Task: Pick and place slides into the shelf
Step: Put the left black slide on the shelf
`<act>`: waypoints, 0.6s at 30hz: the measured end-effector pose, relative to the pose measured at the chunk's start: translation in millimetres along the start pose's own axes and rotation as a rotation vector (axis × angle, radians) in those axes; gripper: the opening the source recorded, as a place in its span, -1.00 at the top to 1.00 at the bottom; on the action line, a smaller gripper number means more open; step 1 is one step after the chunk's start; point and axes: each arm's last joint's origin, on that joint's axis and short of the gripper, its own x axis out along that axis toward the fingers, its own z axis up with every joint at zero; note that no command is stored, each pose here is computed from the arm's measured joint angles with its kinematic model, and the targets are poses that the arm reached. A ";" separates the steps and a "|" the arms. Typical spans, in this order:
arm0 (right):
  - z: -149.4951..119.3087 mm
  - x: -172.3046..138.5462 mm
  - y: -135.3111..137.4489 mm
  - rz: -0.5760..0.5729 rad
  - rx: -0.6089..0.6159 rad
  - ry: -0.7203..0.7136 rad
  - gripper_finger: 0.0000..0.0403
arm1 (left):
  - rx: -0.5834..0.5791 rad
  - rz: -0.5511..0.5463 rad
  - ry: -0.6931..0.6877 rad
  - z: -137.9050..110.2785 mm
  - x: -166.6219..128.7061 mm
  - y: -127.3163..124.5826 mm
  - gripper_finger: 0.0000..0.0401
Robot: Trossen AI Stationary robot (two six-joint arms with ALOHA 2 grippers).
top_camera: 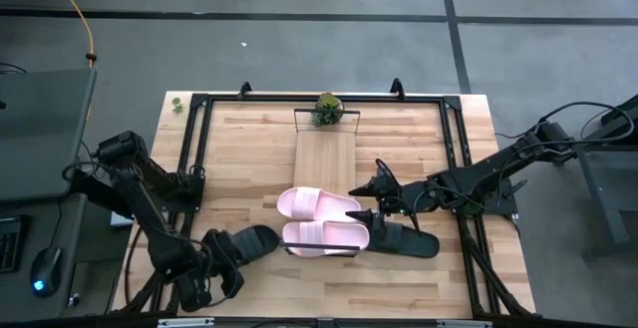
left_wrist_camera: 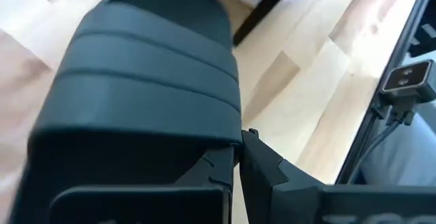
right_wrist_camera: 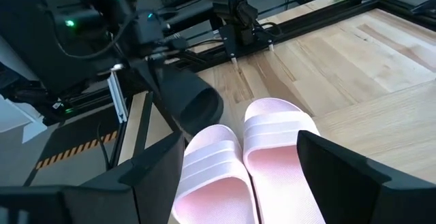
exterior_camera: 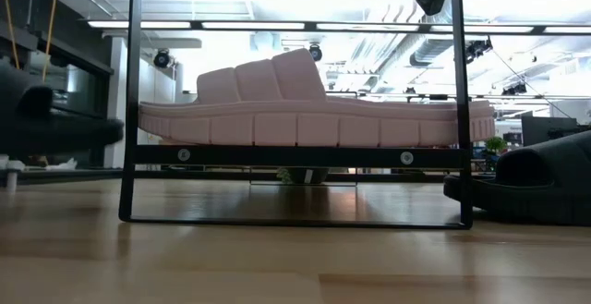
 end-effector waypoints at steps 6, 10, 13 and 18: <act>-0.1 0.0 0.0 0.000 0.000 0.001 -0.37 | 0.098 0.069 -0.048 20.0 -27.5 -14.6 0.99; -0.1 0.0 0.0 0.000 0.000 0.001 -0.37 | 0.145 0.112 -0.086 33.7 -45.5 -20.3 0.99; -0.1 0.0 0.0 0.000 0.000 0.001 -0.37 | 0.175 0.135 -0.101 41.5 -54.9 -23.0 0.99; -0.2 0.0 -0.1 -0.001 -0.001 0.002 -0.37 | 0.228 0.174 -0.123 51.0 -66.5 -22.0 0.99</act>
